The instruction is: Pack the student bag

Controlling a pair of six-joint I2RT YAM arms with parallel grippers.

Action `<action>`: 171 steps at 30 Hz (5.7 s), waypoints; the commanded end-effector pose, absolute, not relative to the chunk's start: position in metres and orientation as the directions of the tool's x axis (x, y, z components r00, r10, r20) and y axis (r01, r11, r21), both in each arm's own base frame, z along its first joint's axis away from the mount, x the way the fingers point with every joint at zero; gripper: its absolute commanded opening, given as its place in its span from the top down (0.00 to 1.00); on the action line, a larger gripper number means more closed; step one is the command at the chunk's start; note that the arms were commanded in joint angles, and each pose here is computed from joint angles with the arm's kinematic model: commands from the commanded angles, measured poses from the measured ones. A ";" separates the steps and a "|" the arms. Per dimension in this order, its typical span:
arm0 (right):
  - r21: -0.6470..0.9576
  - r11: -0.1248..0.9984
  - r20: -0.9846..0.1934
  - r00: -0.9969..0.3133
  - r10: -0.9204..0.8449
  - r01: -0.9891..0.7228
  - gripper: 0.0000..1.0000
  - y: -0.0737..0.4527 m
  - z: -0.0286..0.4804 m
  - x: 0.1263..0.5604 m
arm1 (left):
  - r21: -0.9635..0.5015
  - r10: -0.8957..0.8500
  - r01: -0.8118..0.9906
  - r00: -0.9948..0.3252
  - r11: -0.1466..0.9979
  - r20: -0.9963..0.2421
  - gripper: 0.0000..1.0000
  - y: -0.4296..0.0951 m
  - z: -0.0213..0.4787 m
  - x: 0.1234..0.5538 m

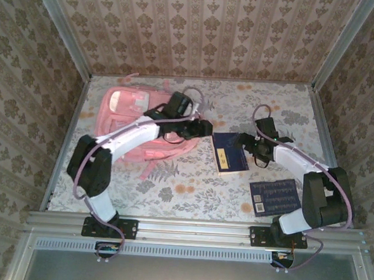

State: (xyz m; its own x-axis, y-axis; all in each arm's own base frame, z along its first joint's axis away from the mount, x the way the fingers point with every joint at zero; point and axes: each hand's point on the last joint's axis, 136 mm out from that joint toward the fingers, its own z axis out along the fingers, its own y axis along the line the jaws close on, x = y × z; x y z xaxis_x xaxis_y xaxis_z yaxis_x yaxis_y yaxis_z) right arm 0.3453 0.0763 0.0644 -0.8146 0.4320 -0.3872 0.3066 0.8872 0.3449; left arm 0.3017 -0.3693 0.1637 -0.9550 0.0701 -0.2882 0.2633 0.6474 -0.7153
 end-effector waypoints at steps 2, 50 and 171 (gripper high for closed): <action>0.493 0.810 -0.315 -0.802 0.508 0.319 0.01 0.093 0.061 0.354 | -0.749 -0.056 0.103 -0.981 0.655 -0.184 0.40 -0.396 0.131 0.313; 0.838 0.436 -0.041 -0.759 0.650 0.329 0.02 0.117 0.052 0.330 | -0.872 0.084 0.174 -0.985 0.459 -0.152 1.00 -0.442 0.145 0.303; 0.967 0.213 -0.249 -0.675 0.695 -0.137 1.00 0.156 0.271 0.298 | -0.955 -0.023 0.196 -0.978 0.224 -0.206 0.08 -0.390 0.212 0.261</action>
